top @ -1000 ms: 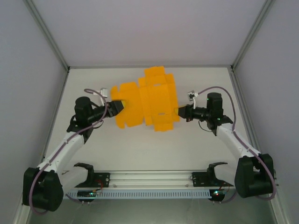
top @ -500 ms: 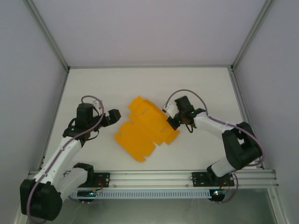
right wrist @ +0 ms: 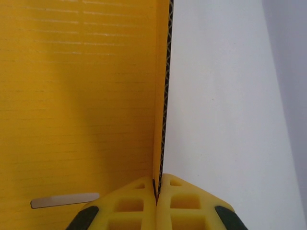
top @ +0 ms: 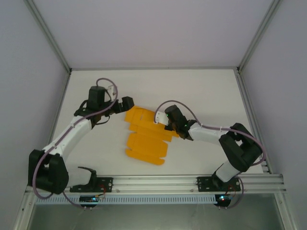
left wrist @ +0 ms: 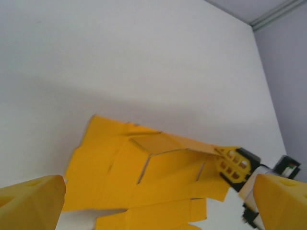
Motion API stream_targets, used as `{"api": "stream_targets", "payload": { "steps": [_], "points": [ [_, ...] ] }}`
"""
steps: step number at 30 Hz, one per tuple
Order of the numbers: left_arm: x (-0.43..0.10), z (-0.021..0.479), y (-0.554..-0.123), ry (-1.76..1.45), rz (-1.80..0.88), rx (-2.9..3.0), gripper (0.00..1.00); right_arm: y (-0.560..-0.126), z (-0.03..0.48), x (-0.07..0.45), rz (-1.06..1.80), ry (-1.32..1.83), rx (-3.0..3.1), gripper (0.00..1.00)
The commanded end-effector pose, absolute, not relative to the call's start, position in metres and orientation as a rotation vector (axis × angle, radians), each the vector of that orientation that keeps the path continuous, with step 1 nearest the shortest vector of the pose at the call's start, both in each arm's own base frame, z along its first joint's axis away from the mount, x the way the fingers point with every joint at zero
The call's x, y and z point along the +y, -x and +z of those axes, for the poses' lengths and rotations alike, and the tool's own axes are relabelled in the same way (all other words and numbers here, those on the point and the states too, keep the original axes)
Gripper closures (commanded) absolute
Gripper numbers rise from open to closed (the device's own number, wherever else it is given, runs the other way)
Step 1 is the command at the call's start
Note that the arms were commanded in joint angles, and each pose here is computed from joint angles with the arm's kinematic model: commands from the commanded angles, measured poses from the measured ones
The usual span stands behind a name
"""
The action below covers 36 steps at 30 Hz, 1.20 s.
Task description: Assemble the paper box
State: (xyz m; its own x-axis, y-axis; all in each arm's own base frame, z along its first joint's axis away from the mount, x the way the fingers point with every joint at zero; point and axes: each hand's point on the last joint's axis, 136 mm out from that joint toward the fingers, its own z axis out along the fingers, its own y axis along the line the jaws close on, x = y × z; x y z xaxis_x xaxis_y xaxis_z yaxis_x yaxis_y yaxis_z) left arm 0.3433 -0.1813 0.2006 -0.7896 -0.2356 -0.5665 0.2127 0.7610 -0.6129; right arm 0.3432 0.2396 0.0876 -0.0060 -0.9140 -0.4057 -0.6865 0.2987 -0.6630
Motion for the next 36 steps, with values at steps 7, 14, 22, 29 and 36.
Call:
{"api": "stream_targets", "payload": {
  "steps": [7,14,22,29,36],
  "points": [
    [-0.243,0.192,-0.357,-0.201,-1.067,2.347,0.05,-0.338,0.113,0.238,-0.349,1.38,1.674,1.0],
    [-0.263,0.187,-0.355,-0.279,-1.137,2.361,0.12,-0.339,0.109,0.237,-0.365,1.373,1.679,1.0],
    [-0.267,0.177,-0.342,-0.321,-1.144,2.421,0.19,-0.336,0.11,0.238,-0.349,1.377,1.675,1.0],
    [-0.241,0.19,-0.347,-0.283,-0.901,2.445,0.14,-0.336,0.107,0.235,-0.368,1.379,1.687,1.0],
    [-0.241,0.2,-0.352,-0.293,-0.876,2.455,0.15,-0.338,0.11,0.236,-0.373,1.365,1.68,1.0]
  ]
}}
